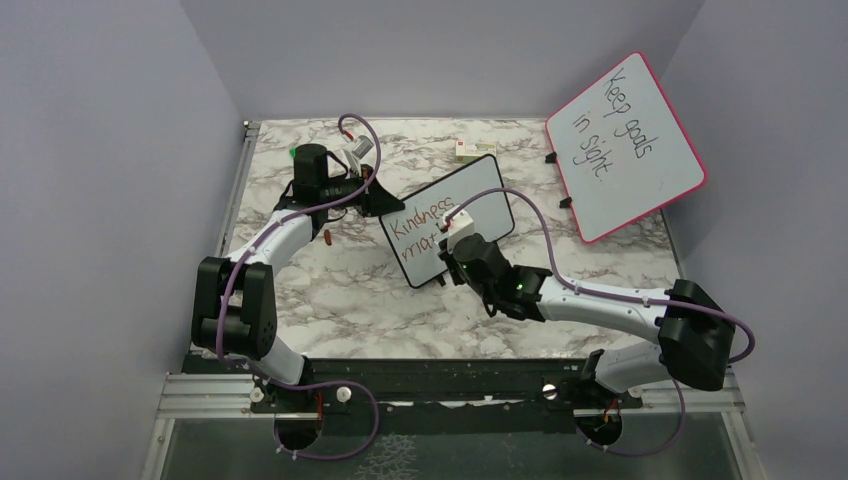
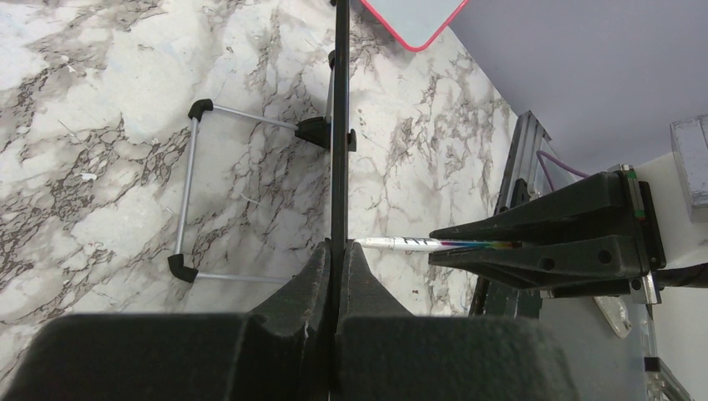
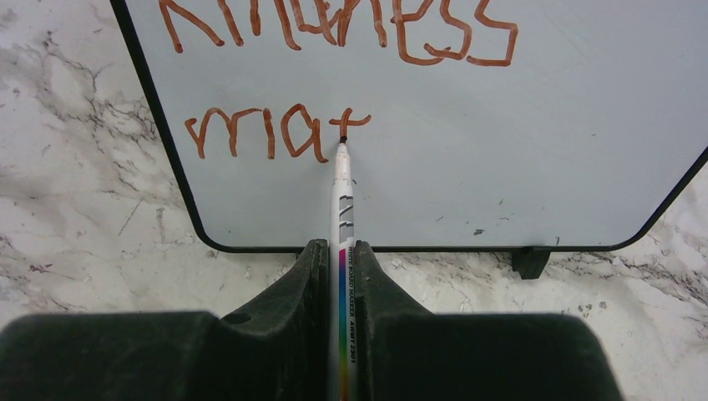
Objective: Write a sentence on the whiteboard
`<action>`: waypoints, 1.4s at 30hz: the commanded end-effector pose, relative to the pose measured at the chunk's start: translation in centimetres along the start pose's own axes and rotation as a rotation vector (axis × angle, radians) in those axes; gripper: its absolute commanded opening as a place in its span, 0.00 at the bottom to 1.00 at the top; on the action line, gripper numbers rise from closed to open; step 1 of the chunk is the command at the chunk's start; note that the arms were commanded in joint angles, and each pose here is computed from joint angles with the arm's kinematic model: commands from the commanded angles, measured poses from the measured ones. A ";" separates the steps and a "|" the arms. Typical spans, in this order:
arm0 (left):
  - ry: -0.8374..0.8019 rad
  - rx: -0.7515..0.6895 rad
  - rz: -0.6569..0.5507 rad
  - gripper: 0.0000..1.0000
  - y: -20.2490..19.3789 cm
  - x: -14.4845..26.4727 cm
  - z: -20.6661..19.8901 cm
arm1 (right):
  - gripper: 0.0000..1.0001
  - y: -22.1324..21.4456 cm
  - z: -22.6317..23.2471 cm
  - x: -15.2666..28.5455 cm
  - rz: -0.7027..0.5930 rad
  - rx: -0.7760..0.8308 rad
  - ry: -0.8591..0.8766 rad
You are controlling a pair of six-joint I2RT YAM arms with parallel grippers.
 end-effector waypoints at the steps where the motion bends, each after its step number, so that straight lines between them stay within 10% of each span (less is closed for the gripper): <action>1: 0.025 0.046 0.036 0.00 -0.8 0.1 0.0 | 0.01 -1.0 -0.1 0.0 0.063 0.007 0.004; 42: 0.021 0.043 0.035 0.00 -0.8 0.1 -0.1 | 0.01 1.1 -0.7 0.4 -0.061 -0.003 -0.062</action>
Point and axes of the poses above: each gripper's point midway between its finger pads, its own x axis back along the fingers, its own z axis along the line the jaws close on, y = z × x, the point moved 10 cm from there along x, back along the fingers, and after that the axes turned 9 degrees about -x, right-handed, at the moved point
